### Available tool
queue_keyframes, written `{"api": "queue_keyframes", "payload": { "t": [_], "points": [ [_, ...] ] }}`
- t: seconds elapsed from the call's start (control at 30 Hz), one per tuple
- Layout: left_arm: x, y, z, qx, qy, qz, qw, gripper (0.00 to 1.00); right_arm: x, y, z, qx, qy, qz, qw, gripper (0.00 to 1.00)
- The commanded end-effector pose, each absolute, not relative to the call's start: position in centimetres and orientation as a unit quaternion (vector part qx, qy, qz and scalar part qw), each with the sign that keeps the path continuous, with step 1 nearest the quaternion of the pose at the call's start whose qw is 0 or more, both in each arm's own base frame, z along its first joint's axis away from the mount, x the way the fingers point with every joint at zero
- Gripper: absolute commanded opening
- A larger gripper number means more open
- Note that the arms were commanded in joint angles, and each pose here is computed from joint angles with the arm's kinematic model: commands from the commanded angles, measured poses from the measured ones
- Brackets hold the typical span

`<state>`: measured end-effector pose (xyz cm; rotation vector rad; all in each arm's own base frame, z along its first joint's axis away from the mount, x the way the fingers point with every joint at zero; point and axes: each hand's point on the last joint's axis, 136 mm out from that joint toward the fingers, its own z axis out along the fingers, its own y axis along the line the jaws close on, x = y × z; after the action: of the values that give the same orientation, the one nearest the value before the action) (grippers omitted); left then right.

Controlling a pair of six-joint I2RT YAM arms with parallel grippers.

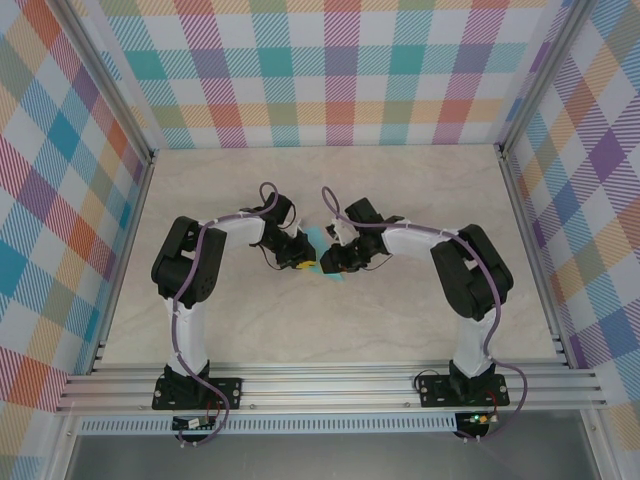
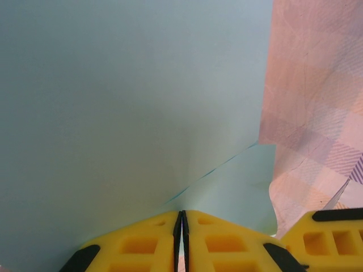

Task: Fold a paper plane with a square sheet of paper (fold left side to right side)
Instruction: Third fold the triangle at the center of the table.

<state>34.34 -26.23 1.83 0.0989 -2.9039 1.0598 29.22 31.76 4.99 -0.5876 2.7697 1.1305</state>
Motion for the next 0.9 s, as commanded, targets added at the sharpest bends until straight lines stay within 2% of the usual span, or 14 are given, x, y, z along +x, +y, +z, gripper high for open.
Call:
{"api": "queue_keyframes", "payload": {
  "t": [0.0, 0.73, 0.87],
  "points": [
    [31.9, -25.3, -0.5, 0.040, -0.953, 0.295, 0.061, 0.12, 28.8, 31.4, 3.9, -0.189, 0.910, 0.368, 0.027, 0.31],
    [32.0, -25.2, -0.5, 0.040, -0.954, 0.290, 0.060, 0.12, 28.7, 30.2, 0.9, -0.188, 0.928, 0.321, 0.009, 0.27],
    [32.5, -25.5, 0.8, 0.031, -0.952, 0.300, 0.049, 0.13, 28.4, 29.5, 0.2, -0.187, 0.934, 0.304, 0.000, 0.25]
  ]
}}
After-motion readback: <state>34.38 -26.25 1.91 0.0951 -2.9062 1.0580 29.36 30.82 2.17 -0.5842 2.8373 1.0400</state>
